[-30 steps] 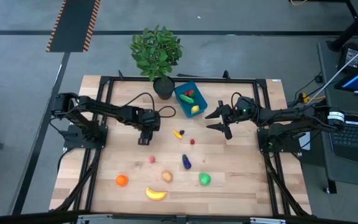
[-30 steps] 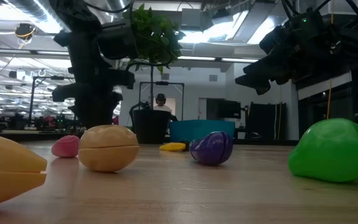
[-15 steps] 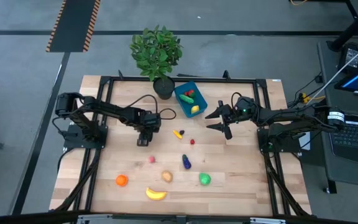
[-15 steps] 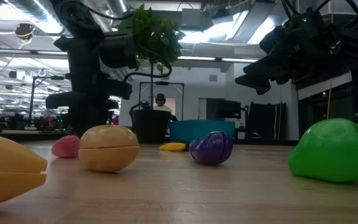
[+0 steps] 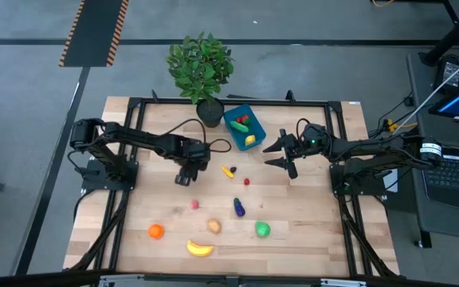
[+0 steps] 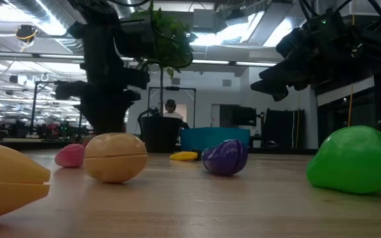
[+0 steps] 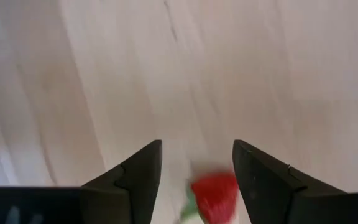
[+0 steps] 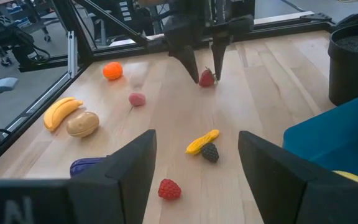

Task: Pick and placing Produce into tupperware
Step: Put the strawberry into the blue bin

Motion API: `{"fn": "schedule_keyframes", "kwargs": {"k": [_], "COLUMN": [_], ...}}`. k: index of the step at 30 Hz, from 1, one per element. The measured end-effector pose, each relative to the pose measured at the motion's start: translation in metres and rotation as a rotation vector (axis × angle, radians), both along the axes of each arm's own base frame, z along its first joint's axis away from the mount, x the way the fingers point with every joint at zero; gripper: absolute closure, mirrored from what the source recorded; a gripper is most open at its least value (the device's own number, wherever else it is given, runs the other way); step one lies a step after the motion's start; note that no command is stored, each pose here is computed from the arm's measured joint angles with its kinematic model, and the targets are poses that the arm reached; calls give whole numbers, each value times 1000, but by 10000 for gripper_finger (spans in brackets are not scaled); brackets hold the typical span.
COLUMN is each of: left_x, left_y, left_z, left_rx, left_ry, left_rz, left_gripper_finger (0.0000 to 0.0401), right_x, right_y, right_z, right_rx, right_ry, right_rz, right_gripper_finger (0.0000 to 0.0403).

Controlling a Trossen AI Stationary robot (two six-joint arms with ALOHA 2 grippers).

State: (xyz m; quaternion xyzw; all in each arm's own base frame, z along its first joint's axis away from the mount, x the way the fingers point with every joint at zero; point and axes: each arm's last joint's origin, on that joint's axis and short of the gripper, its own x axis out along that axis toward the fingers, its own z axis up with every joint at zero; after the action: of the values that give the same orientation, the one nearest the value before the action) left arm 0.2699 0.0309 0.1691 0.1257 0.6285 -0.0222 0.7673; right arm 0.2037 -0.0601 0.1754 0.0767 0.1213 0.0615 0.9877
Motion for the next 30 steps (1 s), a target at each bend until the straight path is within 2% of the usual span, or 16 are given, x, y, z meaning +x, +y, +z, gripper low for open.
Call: {"fn": "schedule_keyframes", "kwargs": {"k": [7, 12, 16, 23, 26, 30], "left_x": [-10, -14, -13, -10, -9, -15], "left_y": [-8, -11, -12, -12, -12, -13], "left_z": [4, 4, 4, 4, -1, -9], "left_rx": [-12, 62, 77, 70, 52, 50], "left_ry": [134, 194, 196, 163, 127, 152], "left_rz": [-26, -110, -161, -177, -194, -196], "left_gripper_finger": [211, 211, 211, 211, 211, 211], "right_x": [0, 0, 0, 0, 0, 0], "right_y": [0, 0, 0, 0, 0, 0], "right_z": [0, 0, 0, 0, 0, 0], "right_rx": [-1, -1, 0, 0, 1, 19], "right_ry": [0, 0, 0, 0, 0, 2], "right_rz": [0, 0, 0, 0, -1, -5], "right_gripper_finger": [173, 173, 173, 173, 173, 173]}}
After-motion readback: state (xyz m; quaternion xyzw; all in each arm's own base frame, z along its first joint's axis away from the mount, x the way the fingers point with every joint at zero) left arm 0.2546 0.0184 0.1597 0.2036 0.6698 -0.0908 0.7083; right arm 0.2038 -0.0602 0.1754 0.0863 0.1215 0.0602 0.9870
